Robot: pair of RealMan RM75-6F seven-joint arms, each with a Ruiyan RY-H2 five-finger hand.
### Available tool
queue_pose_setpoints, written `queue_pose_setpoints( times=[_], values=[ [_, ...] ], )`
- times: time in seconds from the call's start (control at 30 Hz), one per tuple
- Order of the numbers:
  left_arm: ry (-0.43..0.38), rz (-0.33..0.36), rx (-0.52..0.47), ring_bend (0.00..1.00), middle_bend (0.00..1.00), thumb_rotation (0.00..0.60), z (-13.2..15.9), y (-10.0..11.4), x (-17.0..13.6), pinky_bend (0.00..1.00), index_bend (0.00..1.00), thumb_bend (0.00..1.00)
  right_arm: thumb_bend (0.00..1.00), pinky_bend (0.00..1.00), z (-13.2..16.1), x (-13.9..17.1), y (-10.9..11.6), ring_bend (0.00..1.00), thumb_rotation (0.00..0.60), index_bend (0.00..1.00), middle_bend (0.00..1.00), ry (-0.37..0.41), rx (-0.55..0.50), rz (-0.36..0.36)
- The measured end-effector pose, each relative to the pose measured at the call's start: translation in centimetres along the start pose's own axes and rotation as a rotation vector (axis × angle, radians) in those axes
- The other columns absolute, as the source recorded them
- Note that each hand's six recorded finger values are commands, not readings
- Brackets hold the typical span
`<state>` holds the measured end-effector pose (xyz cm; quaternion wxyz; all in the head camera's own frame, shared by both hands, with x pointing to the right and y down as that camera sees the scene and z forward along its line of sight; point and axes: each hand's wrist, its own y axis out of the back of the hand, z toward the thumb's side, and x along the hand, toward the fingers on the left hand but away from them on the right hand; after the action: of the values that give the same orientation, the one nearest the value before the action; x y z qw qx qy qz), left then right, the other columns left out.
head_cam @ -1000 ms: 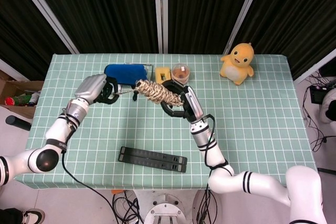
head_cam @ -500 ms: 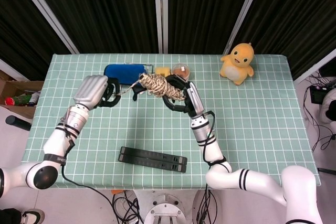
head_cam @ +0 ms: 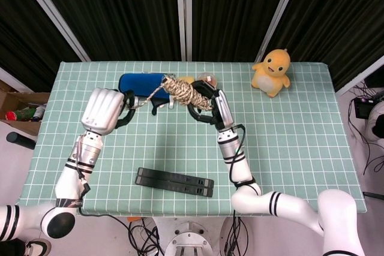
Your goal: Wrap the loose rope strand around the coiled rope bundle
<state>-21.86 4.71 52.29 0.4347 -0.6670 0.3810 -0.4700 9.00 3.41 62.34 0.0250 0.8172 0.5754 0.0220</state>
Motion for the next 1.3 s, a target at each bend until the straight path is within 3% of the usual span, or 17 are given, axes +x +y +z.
queue_pose_setpoints(
  times=[0.47, 1.07, 1.3],
  values=[
    [-0.012, 0.088, 0.035, 0.70, 0.83, 0.600, 0.5, 0.8, -0.5, 0.75, 0.81, 0.47, 0.65, 0.85, -1.5, -1.8, 0.0, 0.62, 0.600, 0.90, 0.71, -0.063, 0.087, -0.034],
    [-0.034, 0.022, 0.057, 0.70, 0.83, 0.600, 1.0, -1.5, -0.3, 0.75, 0.81, 0.47, 0.65, 0.85, -4.2, -3.3, -2.0, 0.62, 0.600, 0.90, 0.71, -0.158, 0.198, -0.002],
    [-0.031, 0.013, 0.103, 0.70, 0.83, 0.600, 1.2, -0.5, 0.0, 0.75, 0.81, 0.47, 0.66, 0.86, -5.2, -3.4, -2.9, 0.63, 0.600, 0.90, 0.71, -0.172, 0.278, 0.033]
  ],
)
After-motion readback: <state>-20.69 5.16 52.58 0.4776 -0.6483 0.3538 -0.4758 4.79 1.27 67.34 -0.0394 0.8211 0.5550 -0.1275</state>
